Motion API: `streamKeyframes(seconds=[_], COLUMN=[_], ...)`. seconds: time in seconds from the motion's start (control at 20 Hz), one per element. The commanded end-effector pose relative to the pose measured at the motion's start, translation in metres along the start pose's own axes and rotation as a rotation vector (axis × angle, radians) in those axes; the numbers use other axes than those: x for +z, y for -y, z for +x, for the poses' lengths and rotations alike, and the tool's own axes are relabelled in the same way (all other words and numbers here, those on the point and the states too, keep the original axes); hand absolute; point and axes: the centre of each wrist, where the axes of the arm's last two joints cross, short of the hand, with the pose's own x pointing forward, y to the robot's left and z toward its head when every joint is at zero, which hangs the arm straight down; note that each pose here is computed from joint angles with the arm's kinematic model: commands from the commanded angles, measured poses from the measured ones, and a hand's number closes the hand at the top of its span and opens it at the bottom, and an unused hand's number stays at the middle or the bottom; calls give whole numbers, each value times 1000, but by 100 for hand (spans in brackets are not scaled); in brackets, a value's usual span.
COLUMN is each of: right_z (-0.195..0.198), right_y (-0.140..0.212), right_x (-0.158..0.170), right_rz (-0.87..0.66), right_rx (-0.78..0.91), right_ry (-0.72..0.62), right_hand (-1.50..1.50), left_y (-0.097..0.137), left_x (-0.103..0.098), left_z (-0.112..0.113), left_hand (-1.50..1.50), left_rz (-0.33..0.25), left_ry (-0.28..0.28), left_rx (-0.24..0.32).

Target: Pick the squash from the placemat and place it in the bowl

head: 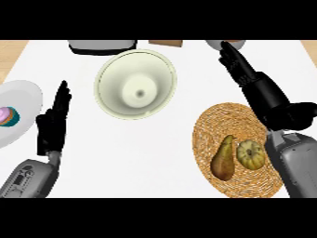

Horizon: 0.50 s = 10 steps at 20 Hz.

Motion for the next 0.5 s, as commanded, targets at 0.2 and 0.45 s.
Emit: streamKeyframes(seconds=[0.2,0.45], right_z=[41,11], right_y=[25,96], right_x=[-2,41], right_rz=[-71,-361], right_rx=[608,1114], right_ry=[-72,-520], right_hand=[150,-150], left_y=[-46,-52], left_x=[-11,-3], left_z=[28,8], left_hand=[0,0], left_rz=[-2,58], left_ry=[68,-19], left_rx=[-54,-34])
